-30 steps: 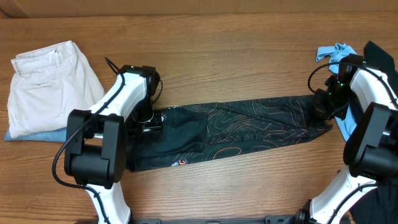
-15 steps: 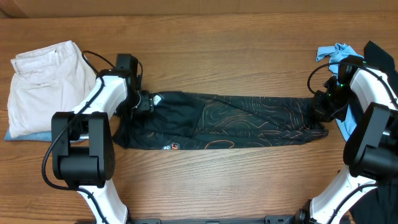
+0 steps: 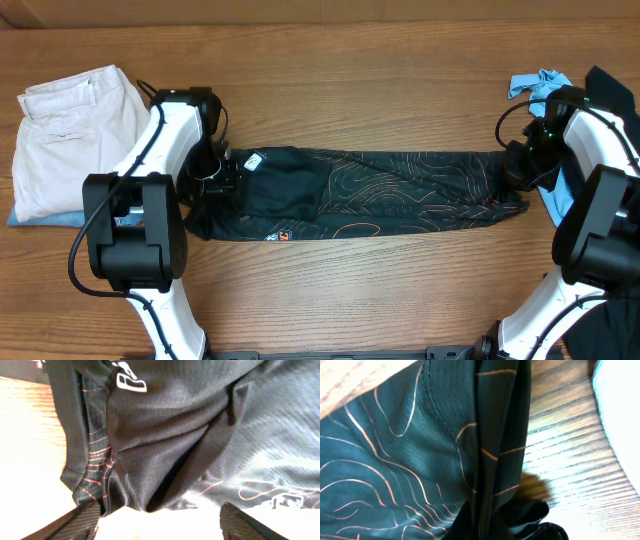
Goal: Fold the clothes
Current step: 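Fold the right end leftward over the middle with the right gripper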
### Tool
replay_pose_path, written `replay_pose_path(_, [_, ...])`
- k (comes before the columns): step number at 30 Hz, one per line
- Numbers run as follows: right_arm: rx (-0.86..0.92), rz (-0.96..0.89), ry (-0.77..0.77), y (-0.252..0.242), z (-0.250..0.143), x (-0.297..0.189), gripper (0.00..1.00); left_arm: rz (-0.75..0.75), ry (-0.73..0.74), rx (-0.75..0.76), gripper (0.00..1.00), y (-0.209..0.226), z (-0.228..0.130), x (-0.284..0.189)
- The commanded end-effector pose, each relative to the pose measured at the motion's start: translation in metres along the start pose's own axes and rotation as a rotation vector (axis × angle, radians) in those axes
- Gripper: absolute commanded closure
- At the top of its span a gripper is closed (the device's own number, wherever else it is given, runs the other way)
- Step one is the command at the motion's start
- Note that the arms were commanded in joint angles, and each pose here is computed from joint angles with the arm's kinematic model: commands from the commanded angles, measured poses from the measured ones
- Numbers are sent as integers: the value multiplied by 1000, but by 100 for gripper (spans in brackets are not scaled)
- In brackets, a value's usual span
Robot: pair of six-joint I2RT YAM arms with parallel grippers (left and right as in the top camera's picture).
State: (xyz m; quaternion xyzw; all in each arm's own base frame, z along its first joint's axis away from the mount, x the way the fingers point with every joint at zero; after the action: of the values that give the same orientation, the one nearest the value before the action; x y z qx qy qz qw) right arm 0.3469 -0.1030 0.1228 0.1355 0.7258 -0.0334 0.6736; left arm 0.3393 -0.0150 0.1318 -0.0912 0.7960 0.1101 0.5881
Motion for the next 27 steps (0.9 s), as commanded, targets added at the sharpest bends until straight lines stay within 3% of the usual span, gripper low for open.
replay_pose_path(1, [1, 42, -46, 6, 10, -29, 96, -29, -24, 6, 23, -2, 7, -11])
replay_pose_path(8, [-109, 69, -47, 63, 4, -82, 96, -51, -50, -1, 22, -4, 10, -19])
replay_pose_path(20, [-463, 55, -32, 239, -40, -46, 96, -95, -35, 1, 21, -7, 9, -19])
replay_pose_path(27, [-573, 24, 15, 285, -63, -14, 96, -95, -35, 1, 21, -7, 9, -19])
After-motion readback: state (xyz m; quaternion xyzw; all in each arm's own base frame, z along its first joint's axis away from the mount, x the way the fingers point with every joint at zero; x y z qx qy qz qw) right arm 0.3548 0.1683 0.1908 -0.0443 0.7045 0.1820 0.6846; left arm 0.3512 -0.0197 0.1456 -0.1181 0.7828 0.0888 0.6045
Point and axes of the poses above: each gripper's point midway between its finger pads, its own x axis out along the fingers, its own y axis along the line the jaws close on, z = x × y, the point moved 10 cm from there along -x, back along the fingers, and after that the axes turned 13 degrees about -x, right-handed, at the moved point
